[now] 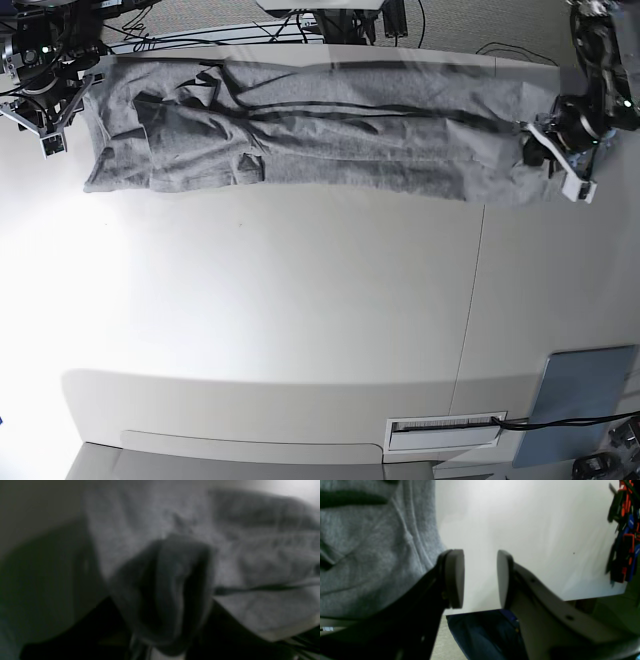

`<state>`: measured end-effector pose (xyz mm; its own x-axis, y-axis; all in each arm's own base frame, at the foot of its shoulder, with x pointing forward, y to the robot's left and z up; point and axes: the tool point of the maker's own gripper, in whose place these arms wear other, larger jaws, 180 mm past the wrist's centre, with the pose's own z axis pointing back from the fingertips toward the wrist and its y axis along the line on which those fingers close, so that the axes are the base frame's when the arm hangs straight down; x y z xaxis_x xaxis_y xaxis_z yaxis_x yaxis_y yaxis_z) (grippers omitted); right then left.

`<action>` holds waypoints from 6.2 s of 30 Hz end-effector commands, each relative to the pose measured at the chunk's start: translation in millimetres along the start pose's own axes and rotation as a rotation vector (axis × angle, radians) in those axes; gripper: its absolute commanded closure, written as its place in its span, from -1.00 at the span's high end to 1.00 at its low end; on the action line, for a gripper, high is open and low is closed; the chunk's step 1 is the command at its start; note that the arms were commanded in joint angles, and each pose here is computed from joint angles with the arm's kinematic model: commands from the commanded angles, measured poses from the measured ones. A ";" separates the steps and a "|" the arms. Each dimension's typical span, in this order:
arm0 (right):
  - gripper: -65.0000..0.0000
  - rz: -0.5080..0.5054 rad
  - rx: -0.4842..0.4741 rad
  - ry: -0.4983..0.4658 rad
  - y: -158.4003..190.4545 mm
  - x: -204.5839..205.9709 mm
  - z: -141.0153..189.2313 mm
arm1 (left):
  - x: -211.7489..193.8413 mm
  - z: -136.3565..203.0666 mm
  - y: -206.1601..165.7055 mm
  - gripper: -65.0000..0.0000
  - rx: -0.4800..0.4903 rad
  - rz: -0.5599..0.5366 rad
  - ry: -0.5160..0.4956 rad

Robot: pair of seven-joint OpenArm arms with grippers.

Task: Fold the T-shirt properly
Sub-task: 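Release the hem and reposition the left gripper on the folded strip, then grasp the strip's end with the left gripper and fold it toward the right gripper, then grasp the other end with the right gripper and fold it over the stack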

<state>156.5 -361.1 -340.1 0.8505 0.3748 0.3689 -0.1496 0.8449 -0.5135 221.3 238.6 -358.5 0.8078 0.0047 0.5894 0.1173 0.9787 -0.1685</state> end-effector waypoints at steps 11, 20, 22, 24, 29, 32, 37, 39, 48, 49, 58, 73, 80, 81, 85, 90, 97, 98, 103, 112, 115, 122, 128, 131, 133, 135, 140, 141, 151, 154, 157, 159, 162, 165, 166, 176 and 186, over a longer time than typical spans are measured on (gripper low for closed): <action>-0.32 0.011 -0.026 -0.034 -9.3 9.5 2.5 | 19.6 40.3 -146.3 -1.00 -0.307 -0.049 -0.192; -0.32 0.011 -0.026 -0.033 -9.3 9.3 2.5 | 7.4 11.8 -225.8 -1.00 -0.383 -0.103 -0.150; -0.32 0.011 -0.026 -0.030 -9.4 8.7 2.5 | 2.7 1.5 -231.3 -1.00 -0.357 -0.125 -0.128; -0.32 0.011 -0.026 -0.029 -9.4 8.6 2.5 | -1.1 -9.7 -235.8 -1.00 -0.342 -0.136 -0.116; -0.32 0.011 -0.026 -0.028 -9.4 8.4 2.5 | -13.2 -35.2 -243.8 -1.00 -0.340 -0.154 -0.052; -0.32 0.011 -0.026 -0.027 -9.4 8.3 2.5 | -15.1 -44.4 -255.4 -1.00 -0.380 -0.115 -0.029; -0.32 0.011 -0.026 -0.026 -9.4 8.1 2.5 | -4.3 -47.9 -275.5 -1.00 -0.427 -0.066 -0.043; -0.32 0.011 -0.026 -0.026 -9.4 8.0 2.5 | 0.1 -47.5 -279.7 -1.00 -0.436 -0.059 -0.053; -0.32 0.011 -0.026 -0.026 -9.4 8.0 2.5 | 2.0 -34.8 -304.3 -0.23 -0.579 -0.098 -0.076; -0.32 0.011 -0.026 -0.026 -9.4 8.0 2.5 | 4.0 -30.2 -311.4 -0.18 -0.623 -0.097 -0.090; -0.32 0.011 -0.026 -0.022 -9.3 7.3 2.4 | 28.3 -5.2 -341.6 -0.17 -0.821 -0.146 -0.210; -0.32 -0.005 -0.007 -0.075 -6.0 16.8 2.9 | 42.9 -31.8 -267.3 -0.31 -0.581 -0.198 -0.209; -0.32 0.005 -0.011 -0.109 -7.1 23.2 3.4 | 50.0 -32.7 -231.8 -0.31 -0.510 -0.189 -0.241; -0.29 0.003 -0.009 -0.110 -6.8 23.4 3.4 | 49.3 -32.4 -229.7 -0.31 -0.508 -0.192 -0.242; 0.11 -0.009 0.048 -0.121 2.4 28.0 3.3 | 46.9 -30.3 -233.5 -0.31 -0.530 -0.223 -0.247; 0.24 -0.116 0.123 -0.110 7.7 35.9 3.4 | 47.2 -29.6 -234.2 -0.31 -0.536 -0.220 -0.249; 0.23 -0.245 0.182 -0.149 -15.6 41.2 6.0 | 48.6 -25.4 -240.1 -0.31 -0.578 -0.194 -0.255; 0.23 -0.272 0.216 -0.132 -15.0 34.7 1.9 | 48.2 -24.0 -242.2 -0.31 -0.593 -0.186 -0.253; 0.23 -0.421 0.455 -0.015 6.5 5.1 -23.4 | 44.9 -15.7 -253.9 -0.31 -0.675 -0.183 -0.243; 0.23 -0.498 0.550 -0.039 4.2 26.4 -40.2 | 51.1 -1.6 -265.7 -0.31 -0.756 -0.194 -0.290; 0.23 -0.514 0.562 -0.035 3.2 25.3 -46.6 | 51.2 -1.6 -265.7 -0.31 -0.756 -0.194 -0.291; 0.23 -0.537 0.766 0.063 33.0 1.9 -49.7 | 49.1 -6.1 -261.7 -0.31 -0.723 -0.215 -0.280; 0.23 -0.658 0.844 0.043 39.8 4.6 -54.3 | 48.9 -6.1 -261.7 -0.31 -0.723 -0.214 -0.279; 0.23 -0.690 0.876 0.002 40.3 13.3 -51.1 | 48.9 -6.1 -261.7 -0.31 -0.723 -0.214 -0.279; 0.23 -0.713 0.901 -0.036 40.0 21.5 -47.8 | 48.9 -6.1 -261.7 -0.31 -0.723 -0.214 -0.279; 0.23 -0.725 0.914 -0.056 39.6 25.7 -46.0 | 49.0 -6.1 -261.7 -0.31 -0.723 -0.215 -0.280; 0.23 -0.726 0.916 -0.057 39.7 25.9 -45.8 | 48.8 -6.2 -261.7 -0.31 -0.723 -0.215 -0.279; 0.23 -0.723 0.918 -0.054 40.9 25.9 -45.8 | 48.8 -6.2 -261.7 -0.31 -0.723 -0.215 -0.279; 0.23 -0.584 1.044 0.081 99.9 18.6 -42.4 | 44.7 -13.2 -254.8 -0.31 -0.670 -0.248 -0.258; 0.23 -0.574 1.052 0.090 103.9 17.7 -41.9 | 44.2 -14.2 -253.8 -0.31 -0.662 -0.253 -0.255; 0.21 -0.574 1.052 0.090 103.9 17.7 -41.9 | 44.4 -14.2 -253.8 -0.31 -0.662 -0.254 -0.255; 0.05 -0.574 1.052 0.090 103.9 17.7 -41.9 | 44.5 -14.1 -253.8 -0.31 -0.662 -0.253 -0.256; -0.45 -0.574 1.052 0.090 103.9 17.6 -41.9 | 44.5 -14.1 -253.8 -0.31 -0.662 -0.253 -0.256; -0.97 -0.573 1.050 0.092 103.7 17.1 -42.0 | 44.4 -14.2 -253.8 -0.31 -0.662 -0.254 -0.255; -1.00 -0.570 1.045 0.093 102.4 16.6 -42.5 | 44.0 -14.3 -253.5 -0.31 -0.661 -0.254 -0.254; -1.00 -0.579 0.776 -0.008 -7.5 21.8 -50.0 | 39.7 -22.2 -244.4 -0.31 -0.598 -0.269 -0.226; -1.00 -0.418 0.768 -0.262 -4.3 93.6 13.4 | 15.4 -39.3 -236.4 -0.31 -0.575 -0.218 -0.176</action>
<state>223.2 -322.5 -306.0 0.8082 -0.0301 0.5882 -0.2077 0.9200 0.3324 222.0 1.5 -352.1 0.6595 -0.1272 0.7408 0.5868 0.7031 -0.4017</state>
